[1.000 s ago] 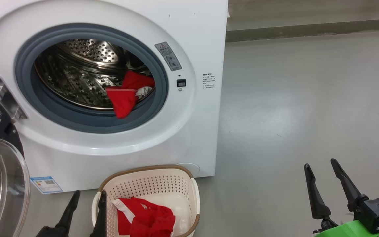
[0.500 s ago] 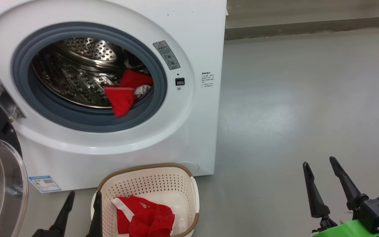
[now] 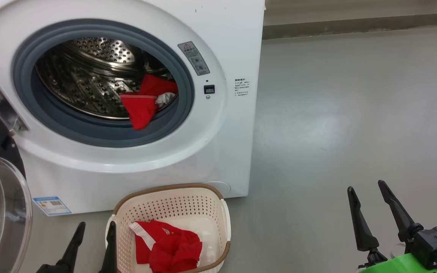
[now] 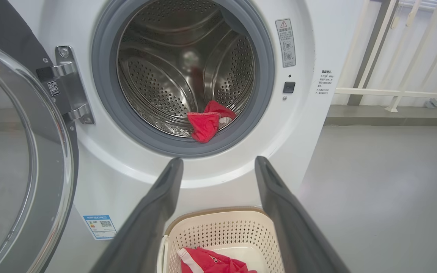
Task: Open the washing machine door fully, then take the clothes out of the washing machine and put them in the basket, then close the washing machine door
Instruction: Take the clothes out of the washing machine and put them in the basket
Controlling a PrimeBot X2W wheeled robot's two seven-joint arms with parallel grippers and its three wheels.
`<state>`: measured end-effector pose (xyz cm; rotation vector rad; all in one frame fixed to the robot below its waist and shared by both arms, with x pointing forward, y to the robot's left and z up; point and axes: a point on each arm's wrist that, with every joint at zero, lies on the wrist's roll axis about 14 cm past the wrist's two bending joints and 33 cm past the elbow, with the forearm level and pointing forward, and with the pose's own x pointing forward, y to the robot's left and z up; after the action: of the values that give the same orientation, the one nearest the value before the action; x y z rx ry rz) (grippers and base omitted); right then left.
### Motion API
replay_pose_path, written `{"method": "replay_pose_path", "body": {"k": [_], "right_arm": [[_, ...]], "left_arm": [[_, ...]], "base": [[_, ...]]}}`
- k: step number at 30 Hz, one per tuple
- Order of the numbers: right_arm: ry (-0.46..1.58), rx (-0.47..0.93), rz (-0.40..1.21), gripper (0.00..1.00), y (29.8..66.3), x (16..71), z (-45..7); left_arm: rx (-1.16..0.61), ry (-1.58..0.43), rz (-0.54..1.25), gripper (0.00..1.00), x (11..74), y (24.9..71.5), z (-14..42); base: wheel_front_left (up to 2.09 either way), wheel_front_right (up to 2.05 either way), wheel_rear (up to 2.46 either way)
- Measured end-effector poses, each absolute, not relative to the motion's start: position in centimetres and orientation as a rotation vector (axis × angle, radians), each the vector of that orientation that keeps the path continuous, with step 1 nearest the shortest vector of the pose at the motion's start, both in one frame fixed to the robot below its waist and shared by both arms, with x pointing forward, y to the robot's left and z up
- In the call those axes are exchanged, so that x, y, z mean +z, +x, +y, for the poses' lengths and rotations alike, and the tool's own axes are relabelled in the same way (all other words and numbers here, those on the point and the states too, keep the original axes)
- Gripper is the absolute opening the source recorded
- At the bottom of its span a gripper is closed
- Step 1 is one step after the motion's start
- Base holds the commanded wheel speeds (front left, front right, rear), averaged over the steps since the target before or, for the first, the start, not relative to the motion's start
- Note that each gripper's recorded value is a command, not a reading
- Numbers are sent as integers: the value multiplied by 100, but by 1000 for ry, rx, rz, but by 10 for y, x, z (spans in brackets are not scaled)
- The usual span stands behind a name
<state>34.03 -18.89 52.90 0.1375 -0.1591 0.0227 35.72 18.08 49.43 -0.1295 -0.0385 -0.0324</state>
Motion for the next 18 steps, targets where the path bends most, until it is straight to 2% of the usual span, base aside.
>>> {"method": "replay_pose_path", "body": {"k": [12,18], "right_arm": [[145,66,-119,100,351,518,-174],[147,99,-140,100,375,524,-163]], "left_arm": [[-6,-170,-41,100,494,375,185],[-22,-169,-72,100,504,408,180]], "base": [[0,0,0],[0,0,0]]}}
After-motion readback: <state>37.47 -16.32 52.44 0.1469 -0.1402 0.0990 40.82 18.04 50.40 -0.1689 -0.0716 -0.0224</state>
